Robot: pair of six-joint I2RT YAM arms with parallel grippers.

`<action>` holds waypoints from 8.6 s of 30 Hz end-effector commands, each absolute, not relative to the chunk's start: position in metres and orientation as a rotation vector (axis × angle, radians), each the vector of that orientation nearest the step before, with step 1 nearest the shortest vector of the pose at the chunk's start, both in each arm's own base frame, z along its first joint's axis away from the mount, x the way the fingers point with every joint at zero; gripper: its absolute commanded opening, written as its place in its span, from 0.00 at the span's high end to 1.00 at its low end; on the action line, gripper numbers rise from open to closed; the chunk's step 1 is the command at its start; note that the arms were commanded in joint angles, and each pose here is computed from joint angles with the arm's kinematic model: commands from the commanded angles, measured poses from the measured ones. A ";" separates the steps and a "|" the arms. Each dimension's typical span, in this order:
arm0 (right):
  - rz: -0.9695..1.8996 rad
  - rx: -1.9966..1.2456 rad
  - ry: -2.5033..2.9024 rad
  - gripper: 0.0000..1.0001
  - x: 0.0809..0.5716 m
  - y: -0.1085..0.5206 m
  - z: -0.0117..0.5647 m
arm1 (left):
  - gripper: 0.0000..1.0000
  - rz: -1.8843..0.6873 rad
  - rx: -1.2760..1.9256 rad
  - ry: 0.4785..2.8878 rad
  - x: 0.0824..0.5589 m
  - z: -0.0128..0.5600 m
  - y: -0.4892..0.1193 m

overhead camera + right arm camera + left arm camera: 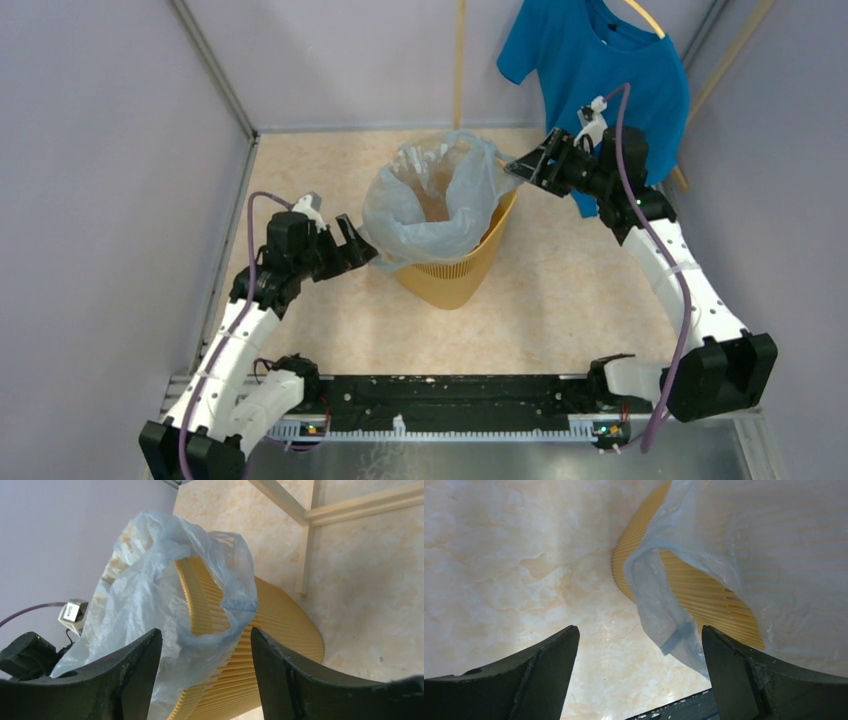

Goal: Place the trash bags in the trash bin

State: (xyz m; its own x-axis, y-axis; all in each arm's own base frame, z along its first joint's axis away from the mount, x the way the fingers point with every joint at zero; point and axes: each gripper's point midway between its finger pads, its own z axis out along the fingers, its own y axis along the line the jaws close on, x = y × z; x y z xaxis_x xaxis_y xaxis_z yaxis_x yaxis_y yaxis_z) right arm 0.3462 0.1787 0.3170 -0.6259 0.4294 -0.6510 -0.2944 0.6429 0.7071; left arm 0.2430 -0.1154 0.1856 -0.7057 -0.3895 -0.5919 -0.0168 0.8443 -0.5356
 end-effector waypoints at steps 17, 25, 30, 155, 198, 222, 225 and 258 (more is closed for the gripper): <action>1.030 0.081 1.923 0.68 0.311 0.172 0.330 | 0.16 -0.861 -0.269 2.315 0.256 0.167 -0.147; 0.920 0.107 1.979 1.00 0.309 0.158 0.307 | 0.21 -0.850 -0.270 2.323 0.256 0.163 -0.146; 0.824 0.114 2.016 1.00 0.302 0.146 0.288 | 0.25 -0.848 -0.272 2.341 0.257 0.156 -0.146; 0.170 -0.513 1.985 0.40 0.370 0.328 0.286 | 0.02 -0.860 -0.005 2.106 0.238 0.203 -0.147; 0.236 -0.651 2.360 0.30 0.335 0.364 0.092 | 0.02 -0.834 -0.019 2.126 0.232 0.200 -0.142; 0.253 -0.597 2.209 0.17 0.355 0.367 0.176 | 0.02 -0.813 -0.065 2.115 0.224 0.210 -0.135; 0.245 -0.601 2.219 0.16 0.362 0.375 0.163 | 0.02 -0.808 -0.069 2.104 0.222 0.215 -0.133; 0.459 -0.407 1.739 0.01 0.266 0.243 0.428 | 0.01 -0.545 -0.134 1.795 0.215 0.322 -0.082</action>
State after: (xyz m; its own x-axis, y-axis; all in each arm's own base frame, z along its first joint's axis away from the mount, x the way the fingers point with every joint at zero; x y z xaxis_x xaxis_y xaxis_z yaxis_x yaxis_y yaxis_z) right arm 0.2943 0.2873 0.3798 -0.3066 -0.1080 -0.9457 -0.5222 0.8497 0.0723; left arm 0.2140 -0.0998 0.2639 -0.4676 -0.3747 -0.8006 0.1716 0.8500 -0.4981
